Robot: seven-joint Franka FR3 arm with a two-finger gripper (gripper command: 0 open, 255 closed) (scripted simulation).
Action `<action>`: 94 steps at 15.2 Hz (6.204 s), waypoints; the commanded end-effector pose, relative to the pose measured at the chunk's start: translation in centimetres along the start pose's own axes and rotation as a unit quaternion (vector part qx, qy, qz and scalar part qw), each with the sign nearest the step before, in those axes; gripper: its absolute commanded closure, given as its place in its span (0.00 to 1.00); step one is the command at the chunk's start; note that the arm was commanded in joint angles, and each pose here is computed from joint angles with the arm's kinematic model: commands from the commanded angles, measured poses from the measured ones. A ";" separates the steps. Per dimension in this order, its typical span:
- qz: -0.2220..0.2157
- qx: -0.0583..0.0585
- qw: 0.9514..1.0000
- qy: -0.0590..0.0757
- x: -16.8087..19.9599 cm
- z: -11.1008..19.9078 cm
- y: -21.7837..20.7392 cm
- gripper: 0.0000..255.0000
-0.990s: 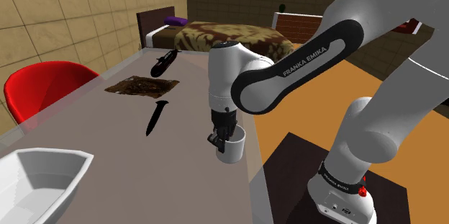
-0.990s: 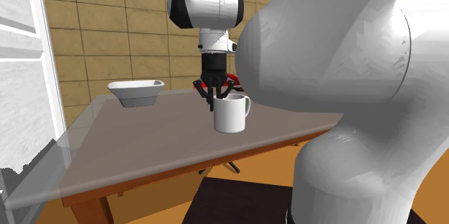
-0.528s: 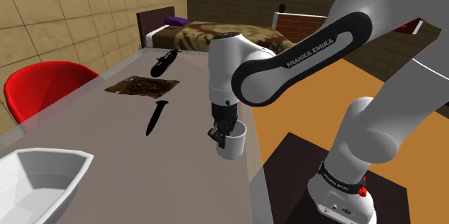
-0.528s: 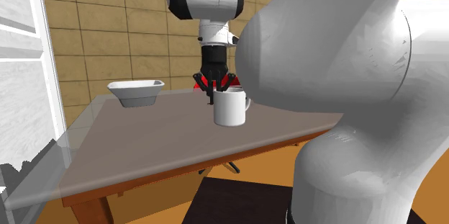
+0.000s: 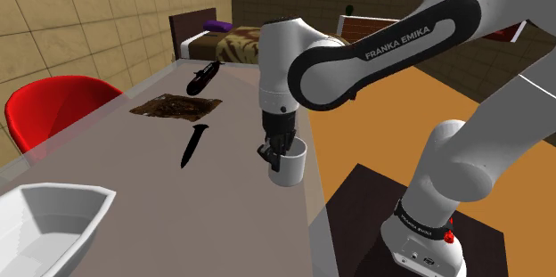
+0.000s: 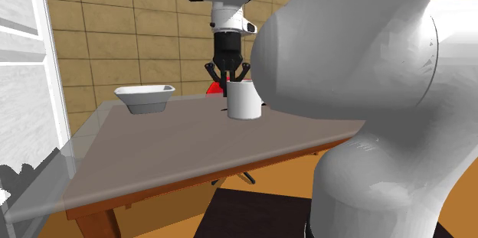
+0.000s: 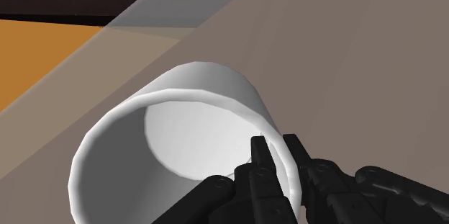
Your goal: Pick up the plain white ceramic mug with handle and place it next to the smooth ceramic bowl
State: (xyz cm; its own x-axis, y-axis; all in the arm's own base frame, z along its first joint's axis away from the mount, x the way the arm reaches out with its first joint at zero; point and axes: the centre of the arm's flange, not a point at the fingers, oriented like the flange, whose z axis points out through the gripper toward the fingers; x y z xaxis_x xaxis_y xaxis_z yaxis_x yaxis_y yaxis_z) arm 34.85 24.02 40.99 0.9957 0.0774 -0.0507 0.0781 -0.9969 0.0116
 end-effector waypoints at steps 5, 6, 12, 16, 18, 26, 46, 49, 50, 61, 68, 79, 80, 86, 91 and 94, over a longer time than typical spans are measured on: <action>0.000 0.000 1.000 0.000 -0.2 -3.2 0.1 1.00; 0.000 0.000 1.000 0.000 -0.2 -3.7 0.1 1.00; 0.000 0.000 1.000 0.000 -0.4 -6.9 0.1 1.00; 0.000 0.000 1.000 0.000 -0.5 -9.0 0.1 1.00; 0.000 0.000 1.000 0.000 -0.5 -10.1 0.1 1.00; 0.000 0.000 1.000 0.000 3.9 -11.3 -6.4 1.00; 0.000 0.000 1.000 0.000 16.1 -10.2 -23.9 1.00; 0.000 0.000 1.000 0.000 16.1 -8.6 -24.0 1.00; 0.000 0.000 1.000 0.000 16.2 -8.1 -24.0 1.00; 0.000 0.000 1.000 0.000 16.5 -2.3 -24.0 1.00; 0.000 0.000 1.000 0.000 16.6 1.4 -24.1 1.00; 0.000 0.000 1.000 0.000 16.8 4.0 -24.1 1.00; 0.000 0.000 1.000 0.000 16.8 4.0 -24.1 1.00; 0.000 0.000 1.000 0.000 16.8 4.0 -24.1 0.00; 0.000 0.000 1.000 0.000 16.8 -1.0 -24.1 0.00; 0.000 0.000 1.000 0.000 16.8 -1.0 -24.1 0.00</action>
State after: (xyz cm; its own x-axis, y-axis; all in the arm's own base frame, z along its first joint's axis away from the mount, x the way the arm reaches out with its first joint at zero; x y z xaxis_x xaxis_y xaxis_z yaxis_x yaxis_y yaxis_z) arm 49.70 49.39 40.77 0.9957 0.0776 -0.0503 0.0782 -0.9969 0.0112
